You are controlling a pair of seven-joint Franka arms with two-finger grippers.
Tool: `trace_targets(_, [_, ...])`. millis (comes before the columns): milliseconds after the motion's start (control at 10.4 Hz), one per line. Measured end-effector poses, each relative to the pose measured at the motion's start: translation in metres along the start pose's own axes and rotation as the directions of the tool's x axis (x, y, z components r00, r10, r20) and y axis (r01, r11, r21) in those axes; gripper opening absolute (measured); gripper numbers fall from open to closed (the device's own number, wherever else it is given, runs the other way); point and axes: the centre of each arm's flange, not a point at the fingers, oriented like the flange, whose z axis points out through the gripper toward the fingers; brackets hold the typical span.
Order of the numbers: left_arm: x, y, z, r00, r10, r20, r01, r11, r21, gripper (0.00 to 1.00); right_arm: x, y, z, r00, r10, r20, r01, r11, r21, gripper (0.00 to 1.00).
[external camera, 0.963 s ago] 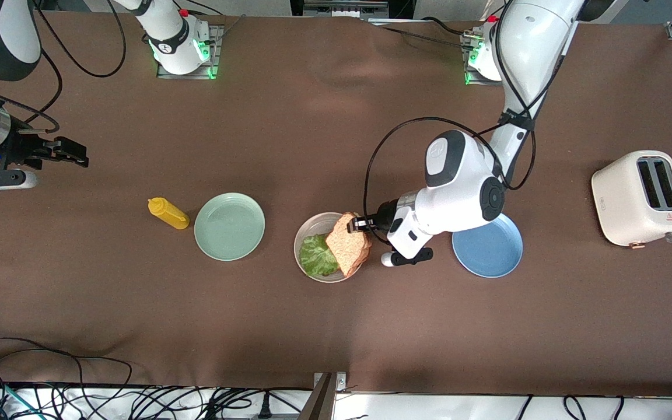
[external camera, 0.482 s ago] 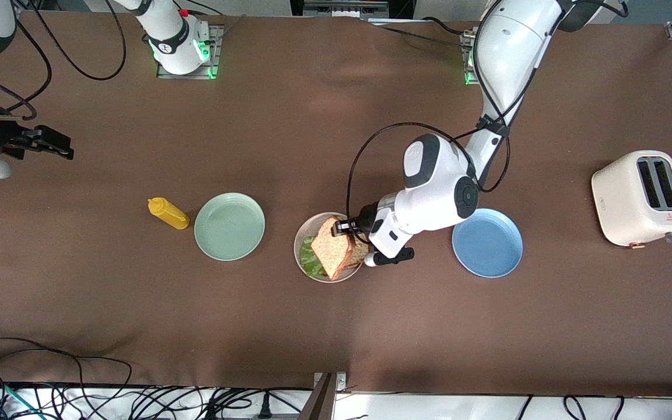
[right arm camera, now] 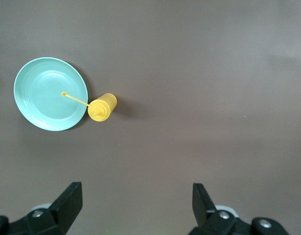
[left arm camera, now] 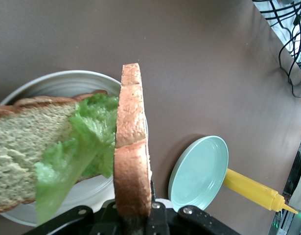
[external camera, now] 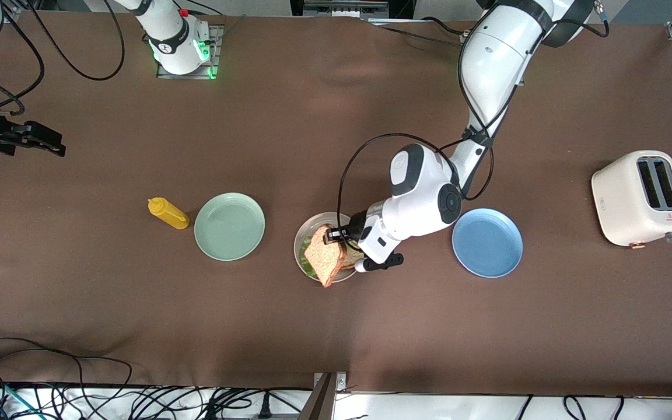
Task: Make sandwich on beige plate with both arms
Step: 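Lower the toast onto the lettuce and open the left gripper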
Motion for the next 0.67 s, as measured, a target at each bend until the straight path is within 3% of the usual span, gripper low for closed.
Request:
trace_targets(482, [-0.006, -0.001, 0.013, 1.000, -0.018, 0.010, 0.018, 1.000, 0.013, 0.10, -0.003, 0.019, -0.021, 0.999, 0.047, -0.026, -0.045, 0.998, 0.053, 1.00])
trace_targets(578, [-0.003, -0.005, 0.013, 1.000, -0.022, 0.008, 0.022, 1.000, 0.015, 0.12, -0.004, 0.019, -0.025, 0.998, 0.047, -0.031, -0.045, 0.997, 0.055, 1.00])
trace_targets(674, [-0.002, -0.008, 0.014, 1.000, -0.026, 0.007, 0.026, 0.999, 0.019, 0.22, -0.004, 0.018, -0.027, 0.998, 0.046, -0.033, -0.044, 0.997, 0.056, 1.00])
